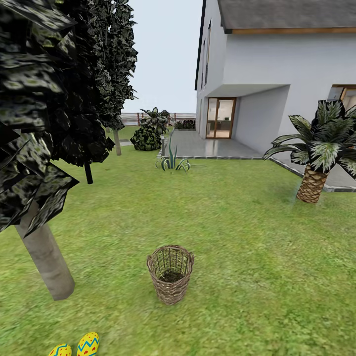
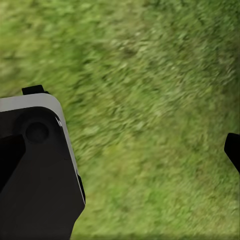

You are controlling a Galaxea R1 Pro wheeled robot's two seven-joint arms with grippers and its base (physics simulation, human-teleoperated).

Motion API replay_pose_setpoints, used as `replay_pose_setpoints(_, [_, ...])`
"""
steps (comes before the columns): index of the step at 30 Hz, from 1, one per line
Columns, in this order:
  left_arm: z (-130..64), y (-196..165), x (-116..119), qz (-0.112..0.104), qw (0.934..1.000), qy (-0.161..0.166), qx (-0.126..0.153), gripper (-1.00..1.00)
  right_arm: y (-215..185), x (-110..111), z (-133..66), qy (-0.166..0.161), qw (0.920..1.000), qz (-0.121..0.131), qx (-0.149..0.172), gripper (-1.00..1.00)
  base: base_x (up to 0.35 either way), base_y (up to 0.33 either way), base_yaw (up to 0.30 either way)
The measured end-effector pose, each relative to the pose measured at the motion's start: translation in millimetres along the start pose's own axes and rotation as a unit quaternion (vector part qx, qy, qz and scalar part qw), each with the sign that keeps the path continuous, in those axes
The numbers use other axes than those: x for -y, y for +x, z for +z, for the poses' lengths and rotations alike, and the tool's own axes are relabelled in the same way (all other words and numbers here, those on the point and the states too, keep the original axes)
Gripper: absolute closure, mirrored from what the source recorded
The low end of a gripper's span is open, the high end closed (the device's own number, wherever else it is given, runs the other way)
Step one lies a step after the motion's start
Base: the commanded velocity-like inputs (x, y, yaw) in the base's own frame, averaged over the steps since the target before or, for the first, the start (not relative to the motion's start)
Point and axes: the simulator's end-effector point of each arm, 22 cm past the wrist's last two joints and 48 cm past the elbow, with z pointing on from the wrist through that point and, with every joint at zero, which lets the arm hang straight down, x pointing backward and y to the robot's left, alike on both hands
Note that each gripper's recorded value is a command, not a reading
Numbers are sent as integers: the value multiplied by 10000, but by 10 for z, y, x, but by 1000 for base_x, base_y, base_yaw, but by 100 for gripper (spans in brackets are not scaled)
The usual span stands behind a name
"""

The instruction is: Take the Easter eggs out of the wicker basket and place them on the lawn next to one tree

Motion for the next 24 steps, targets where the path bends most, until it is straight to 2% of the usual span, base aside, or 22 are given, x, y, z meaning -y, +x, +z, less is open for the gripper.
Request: replay_pose_setpoints(24, [0,-1,-1,-3,10000,-1,0,-100,-1,0,0,0,10000,-2,1,-100,0,0,0])
